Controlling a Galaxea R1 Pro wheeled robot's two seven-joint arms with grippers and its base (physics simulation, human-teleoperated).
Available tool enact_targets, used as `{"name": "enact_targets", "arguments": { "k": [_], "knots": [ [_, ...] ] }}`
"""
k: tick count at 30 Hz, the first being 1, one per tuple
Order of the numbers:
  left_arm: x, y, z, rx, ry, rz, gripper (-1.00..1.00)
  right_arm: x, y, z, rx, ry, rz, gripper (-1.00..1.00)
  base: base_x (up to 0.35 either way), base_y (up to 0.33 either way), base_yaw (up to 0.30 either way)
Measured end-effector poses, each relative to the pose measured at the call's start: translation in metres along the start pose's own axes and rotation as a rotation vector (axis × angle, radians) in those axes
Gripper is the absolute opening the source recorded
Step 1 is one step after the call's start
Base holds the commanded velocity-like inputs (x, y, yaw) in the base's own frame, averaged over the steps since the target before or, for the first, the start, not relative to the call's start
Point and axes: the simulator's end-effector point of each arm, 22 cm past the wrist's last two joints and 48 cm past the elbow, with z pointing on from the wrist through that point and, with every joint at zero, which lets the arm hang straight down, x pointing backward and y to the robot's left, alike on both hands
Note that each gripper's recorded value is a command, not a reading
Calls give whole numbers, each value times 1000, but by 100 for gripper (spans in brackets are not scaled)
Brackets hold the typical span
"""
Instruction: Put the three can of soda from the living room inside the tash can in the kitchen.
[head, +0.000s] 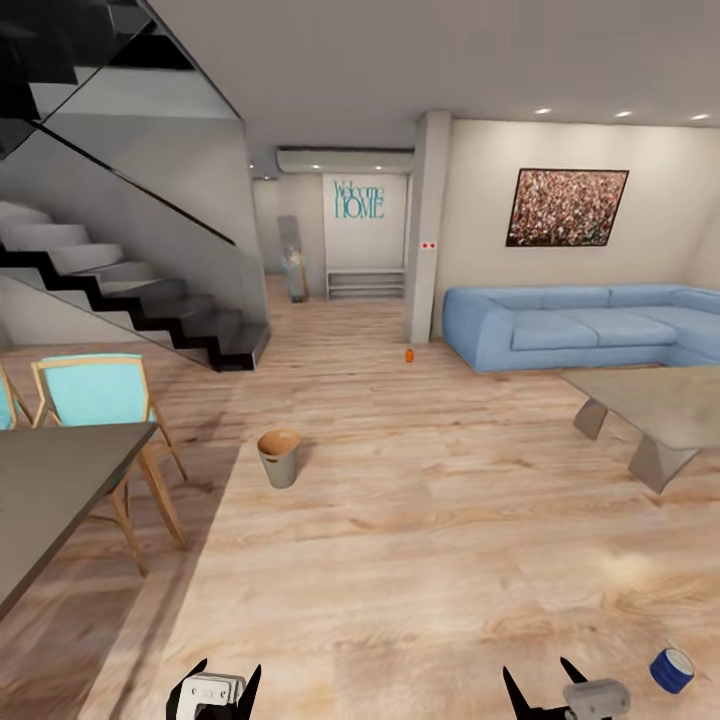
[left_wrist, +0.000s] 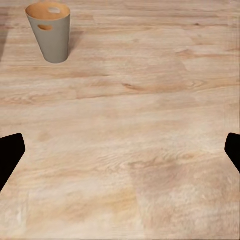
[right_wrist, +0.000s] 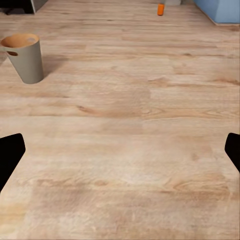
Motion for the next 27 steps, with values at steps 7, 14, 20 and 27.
{"name": "enact_targets", "arguments": {
  "k": [7,14,20,27],
  "knots": [
    [2,0,0,0,6,-1,100,2,0,0,0,6,1,100,274,-133,190],
    [3,0,0,0,8,-1,100,3,0,0,0,8,1,100,226,-115,69],
    [1,0,0,1,-5,1,100,3,0,0,1,9,2,100,53,-29,10],
    [-1,0,0,1,-11,2,100,3,-1,0,1,9,1,100,7,-4,1]
  ]
}}
